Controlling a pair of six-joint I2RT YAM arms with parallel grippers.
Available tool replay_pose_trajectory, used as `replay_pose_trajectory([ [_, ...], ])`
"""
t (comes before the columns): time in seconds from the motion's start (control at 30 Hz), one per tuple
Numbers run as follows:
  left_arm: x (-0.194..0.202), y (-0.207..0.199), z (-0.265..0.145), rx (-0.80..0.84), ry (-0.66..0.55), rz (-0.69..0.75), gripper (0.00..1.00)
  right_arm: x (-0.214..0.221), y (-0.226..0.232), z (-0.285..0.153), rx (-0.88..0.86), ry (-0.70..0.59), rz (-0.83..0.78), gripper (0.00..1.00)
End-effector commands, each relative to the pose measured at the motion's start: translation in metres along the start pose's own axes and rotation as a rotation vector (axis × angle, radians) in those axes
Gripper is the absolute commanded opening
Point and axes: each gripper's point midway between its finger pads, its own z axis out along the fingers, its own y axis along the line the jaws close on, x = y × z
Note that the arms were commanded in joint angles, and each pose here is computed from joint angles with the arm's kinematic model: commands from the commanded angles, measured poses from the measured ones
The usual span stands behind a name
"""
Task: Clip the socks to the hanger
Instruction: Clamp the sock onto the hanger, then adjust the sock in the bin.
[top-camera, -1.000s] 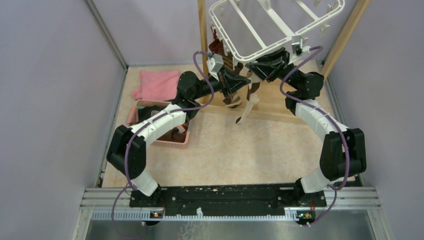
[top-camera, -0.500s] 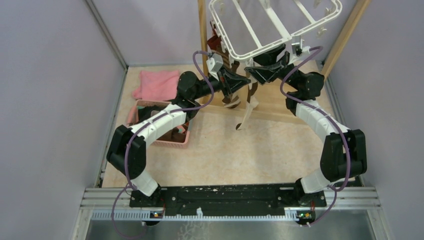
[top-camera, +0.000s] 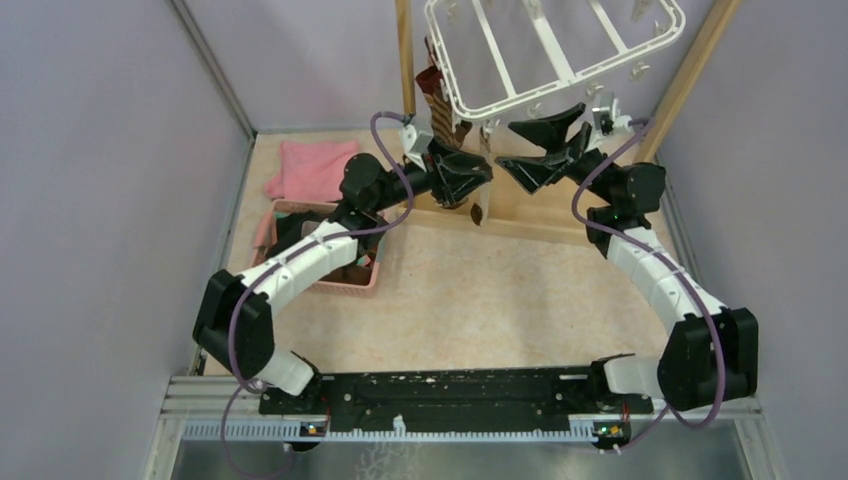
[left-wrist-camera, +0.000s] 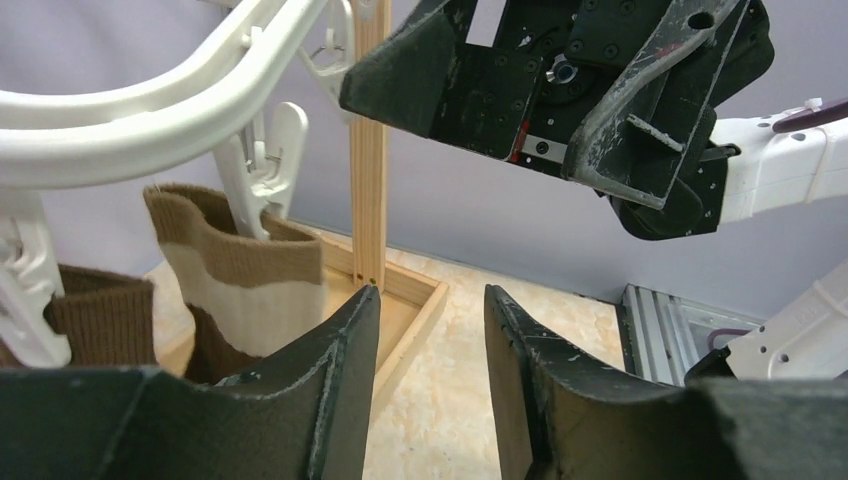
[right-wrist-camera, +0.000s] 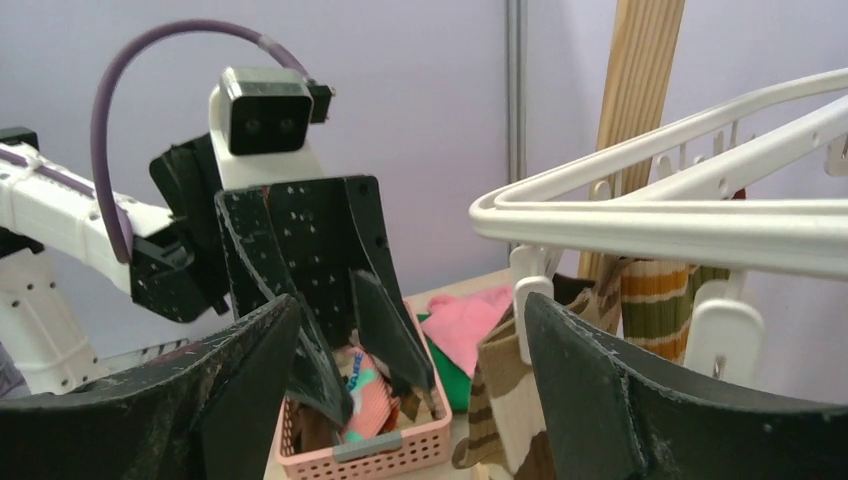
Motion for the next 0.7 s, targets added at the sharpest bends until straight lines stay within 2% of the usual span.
replay_pose_trajectory([
  [0.0, -0.022, -0.015, -0.021, -0.039, -0.026, 0.075, 0.52, 0.002, 0.009, -0.014, 0.032, 0.026, -0.057, 0.82],
  [0.13, -0.017, -0.028, -0.043, -0.043, 0.013, 0.133, 0.61, 0.015, 0.018, -0.027, 0.051, 0.059, -0.048, 0.82],
  [0.33, 0.017, -0.047, -0.081, -0.046, 0.115, 0.150, 0.66, 0.032, 0.033, -0.052, 0.100, 0.097, -0.059, 0.82],
  [0.47, 0.049, -0.037, -0.115, -0.189, 0.198, 0.105, 0.70, 0.061, 0.042, -0.073, 0.133, 0.110, -0.011, 0.82],
  [0.67, 0.085, -0.018, -0.162, -0.394, 0.329, 0.114, 0.75, 0.099, 0.047, -0.102, 0.202, 0.151, 0.040, 0.82],
])
